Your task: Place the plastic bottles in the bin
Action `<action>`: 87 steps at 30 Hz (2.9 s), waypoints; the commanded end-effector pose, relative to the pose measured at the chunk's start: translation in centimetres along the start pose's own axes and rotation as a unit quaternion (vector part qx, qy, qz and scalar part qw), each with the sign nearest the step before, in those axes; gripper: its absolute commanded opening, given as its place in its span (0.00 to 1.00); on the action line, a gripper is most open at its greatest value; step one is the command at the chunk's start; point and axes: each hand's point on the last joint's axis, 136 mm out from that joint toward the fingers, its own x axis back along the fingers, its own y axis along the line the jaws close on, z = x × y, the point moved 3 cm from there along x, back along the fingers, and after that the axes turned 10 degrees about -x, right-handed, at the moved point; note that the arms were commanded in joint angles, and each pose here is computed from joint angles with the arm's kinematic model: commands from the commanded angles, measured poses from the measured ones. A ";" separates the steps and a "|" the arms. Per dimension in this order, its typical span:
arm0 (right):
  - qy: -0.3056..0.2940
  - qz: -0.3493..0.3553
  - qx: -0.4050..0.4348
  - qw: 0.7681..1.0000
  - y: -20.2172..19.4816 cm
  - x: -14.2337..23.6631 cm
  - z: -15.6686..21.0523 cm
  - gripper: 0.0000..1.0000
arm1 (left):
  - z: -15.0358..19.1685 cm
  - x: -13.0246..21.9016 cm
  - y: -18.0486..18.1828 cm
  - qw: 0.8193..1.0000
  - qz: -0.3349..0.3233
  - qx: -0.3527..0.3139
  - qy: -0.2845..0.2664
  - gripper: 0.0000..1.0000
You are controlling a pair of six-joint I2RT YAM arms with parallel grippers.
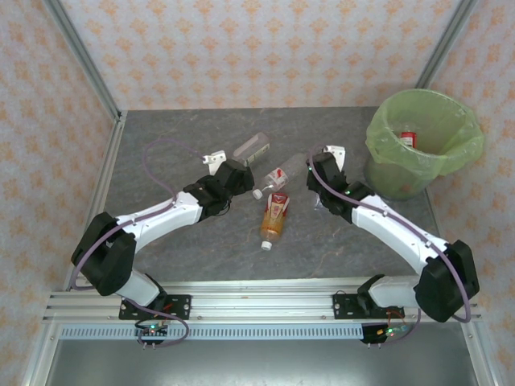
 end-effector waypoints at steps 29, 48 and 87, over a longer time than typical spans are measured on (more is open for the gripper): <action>-0.322 0.048 -0.057 0.944 -7.8 7.2 -19.9 0.48 | -0.9 1.0 0.6 1.000 -0.007 0.015 -0.007 1.00; -0.360 0.162 -0.035 0.918 -15.6 8.6 -25.2 0.49 | -0.5 0.8 0.7 1.000 -0.009 0.022 -0.005 1.00; -0.196 0.461 0.067 0.863 -24.9 -1.7 -25.3 0.83 | -0.4 0.1 0.0 1.000 -0.001 0.021 0.005 1.00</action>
